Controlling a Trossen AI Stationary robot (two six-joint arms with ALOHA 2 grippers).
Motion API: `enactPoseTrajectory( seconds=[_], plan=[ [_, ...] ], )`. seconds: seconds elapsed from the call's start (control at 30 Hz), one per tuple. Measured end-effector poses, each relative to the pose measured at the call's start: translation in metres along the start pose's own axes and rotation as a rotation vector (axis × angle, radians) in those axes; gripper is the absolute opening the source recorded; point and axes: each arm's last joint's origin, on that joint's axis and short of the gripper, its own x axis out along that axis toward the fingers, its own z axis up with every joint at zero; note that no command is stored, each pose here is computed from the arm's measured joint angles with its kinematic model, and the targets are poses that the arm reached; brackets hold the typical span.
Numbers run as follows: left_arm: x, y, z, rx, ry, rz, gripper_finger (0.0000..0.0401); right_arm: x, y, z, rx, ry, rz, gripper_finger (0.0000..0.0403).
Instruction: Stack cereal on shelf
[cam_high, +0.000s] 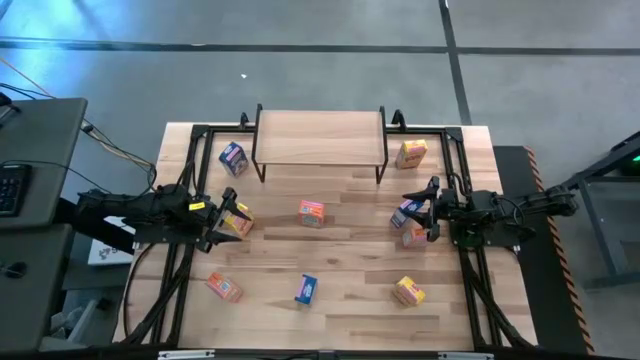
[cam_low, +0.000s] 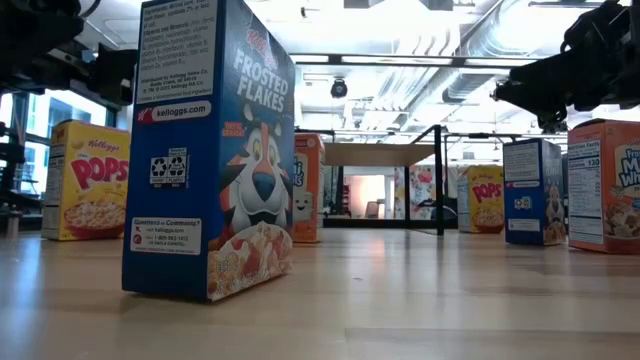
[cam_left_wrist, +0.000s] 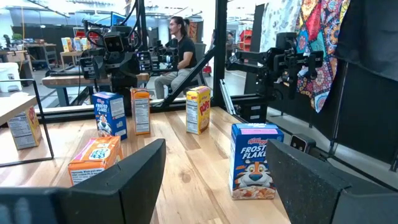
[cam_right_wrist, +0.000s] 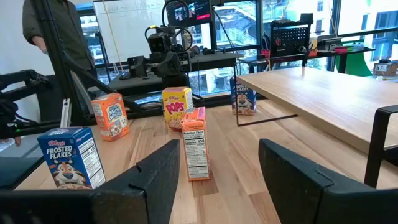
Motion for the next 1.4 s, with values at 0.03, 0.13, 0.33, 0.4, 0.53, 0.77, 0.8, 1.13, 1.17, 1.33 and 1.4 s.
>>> enactPoseTrajectory(
  seconds=[0.03, 0.13, 0.33, 0.4, 0.53, 0.77, 0.8, 1.13, 1.17, 1.33, 1.4],
  plan=[
    [0.0, 0.0, 0.0, 0.0, 0.0, 0.0, 0.0269, 0.0, 0.0, 0.0, 0.0, 0.0, 0.0, 0.0211],
    [0.0, 0.0, 0.0001, 0.0, -0.001, 0.0, 0.0269, 0.0, 0.0, 0.0, 0.0, 0.0, 0.0, 0.0211],
    [0.0, 0.0, 0.0, 0.0, 0.0, 0.0, 0.0269, 0.0, 0.0, 0.0, 0.0, 0.0, 0.0, 0.0211],
    [0.0, 0.0, 0.0001, 0.0, -0.001, 0.0, 0.0269, 0.0, 0.0, 0.0, 0.0, 0.0, 0.0, 0.0211],
    [0.0, 0.0, 0.0, 0.0, 0.0, 0.0, 0.0269, 0.0, 0.0, 0.0, 0.0, 0.0, 0.0, 0.0211],
    [0.0, 0.0, 0.0, 0.0, 0.0, 0.0, 0.0269, 0.0, 0.0, 0.0, 0.0, 0.0, 0.0, 0.0211],
    [0.0, 0.0, 0.0, 0.0, 0.0, 0.0, 0.0269, 0.0, 0.0, 0.0, 0.0, 0.0, 0.0, 0.0211],
    [0.0, 0.0, 0.0004, 0.0, -0.005, 0.0, 0.0269, 0.0, 0.0, -0.0001, 0.0, 0.001, 0.0, 0.0211],
    [0.0, 0.0, 0.0005, -0.002, -0.005, 0.0, 0.0269, 0.0, 0.0, 0.0, 0.0, 0.0, 0.0, 0.0211],
    [0.0, 0.0, 0.0013, -0.088, -0.014, 0.001, 0.0269, 0.0, 0.0, 0.0, 0.0, 0.0, 0.0, 0.0211],
    [-0.0001, 0.0, 0.0027, -0.132, -0.028, 0.0, 0.0269, 0.0, 0.0, 0.0, 0.0, 0.0, 0.0, 0.0211]
  ],
)
